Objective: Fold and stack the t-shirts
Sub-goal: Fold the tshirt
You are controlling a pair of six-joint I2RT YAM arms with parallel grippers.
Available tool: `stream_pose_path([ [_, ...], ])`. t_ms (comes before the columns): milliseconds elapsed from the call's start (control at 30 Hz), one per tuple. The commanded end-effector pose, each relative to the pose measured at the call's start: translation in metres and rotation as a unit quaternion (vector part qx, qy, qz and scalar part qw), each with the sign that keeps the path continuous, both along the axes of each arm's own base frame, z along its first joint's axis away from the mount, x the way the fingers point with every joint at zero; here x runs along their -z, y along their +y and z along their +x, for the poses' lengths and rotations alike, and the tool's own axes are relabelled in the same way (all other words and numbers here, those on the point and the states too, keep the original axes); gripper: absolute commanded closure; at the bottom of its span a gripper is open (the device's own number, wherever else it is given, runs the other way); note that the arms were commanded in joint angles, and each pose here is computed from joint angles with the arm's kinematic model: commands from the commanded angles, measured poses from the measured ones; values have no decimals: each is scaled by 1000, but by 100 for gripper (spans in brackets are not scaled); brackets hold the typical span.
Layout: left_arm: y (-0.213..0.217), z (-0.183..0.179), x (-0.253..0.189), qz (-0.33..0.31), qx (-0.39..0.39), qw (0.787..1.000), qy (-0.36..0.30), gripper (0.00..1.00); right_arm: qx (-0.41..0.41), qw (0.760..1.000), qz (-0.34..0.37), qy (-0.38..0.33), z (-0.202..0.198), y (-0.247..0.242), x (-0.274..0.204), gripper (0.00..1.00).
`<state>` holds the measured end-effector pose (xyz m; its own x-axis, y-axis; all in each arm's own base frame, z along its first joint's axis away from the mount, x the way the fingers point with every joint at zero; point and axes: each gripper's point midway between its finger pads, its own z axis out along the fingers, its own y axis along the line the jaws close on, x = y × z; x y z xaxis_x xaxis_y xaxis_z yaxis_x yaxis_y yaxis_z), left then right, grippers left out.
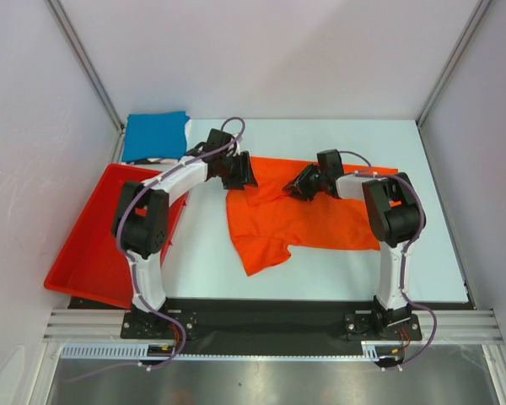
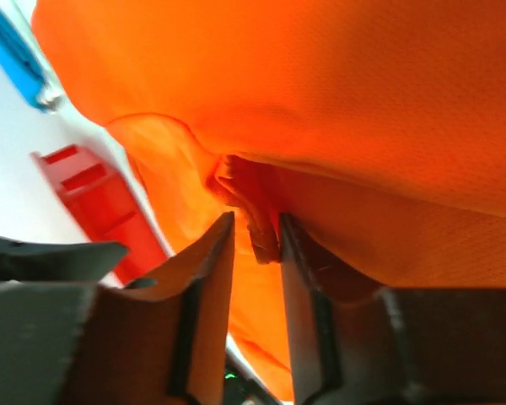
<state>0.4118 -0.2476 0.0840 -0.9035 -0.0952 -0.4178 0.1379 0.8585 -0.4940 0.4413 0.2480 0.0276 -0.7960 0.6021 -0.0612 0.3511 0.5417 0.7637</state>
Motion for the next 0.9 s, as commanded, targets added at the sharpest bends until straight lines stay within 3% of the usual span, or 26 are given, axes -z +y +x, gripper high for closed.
stream_pose_path([
  [0, -12, 19, -20, -38, -6, 999, -18, 43, -42, 996, -75, 5, -11, -14, 8, 65],
  [167, -22, 29, -17, -66, -9, 998, -19, 43, -70, 987, -140, -45, -1, -31, -33, 54],
  [333, -27, 45, -8, -91, -26, 995, -13, 44, -112, 980, -137, -95, 13, -17, -56, 55],
  [433, -30, 47, 2, -94, -32, 995, 8, 46, -124, 980, -113, -104, 24, -2, -59, 61],
  [533, -26, 40, 13, -86, -45, 995, 31, 47, -132, 981, -94, -107, 32, 12, -55, 78],
  [633, -18, 32, 26, -63, -49, 996, 44, 48, -135, 984, -74, -94, 32, 19, -46, 87],
  [867, 3, 22, 53, -15, -46, 996, 69, 48, -118, 988, -78, -54, 31, 3, -3, 90],
])
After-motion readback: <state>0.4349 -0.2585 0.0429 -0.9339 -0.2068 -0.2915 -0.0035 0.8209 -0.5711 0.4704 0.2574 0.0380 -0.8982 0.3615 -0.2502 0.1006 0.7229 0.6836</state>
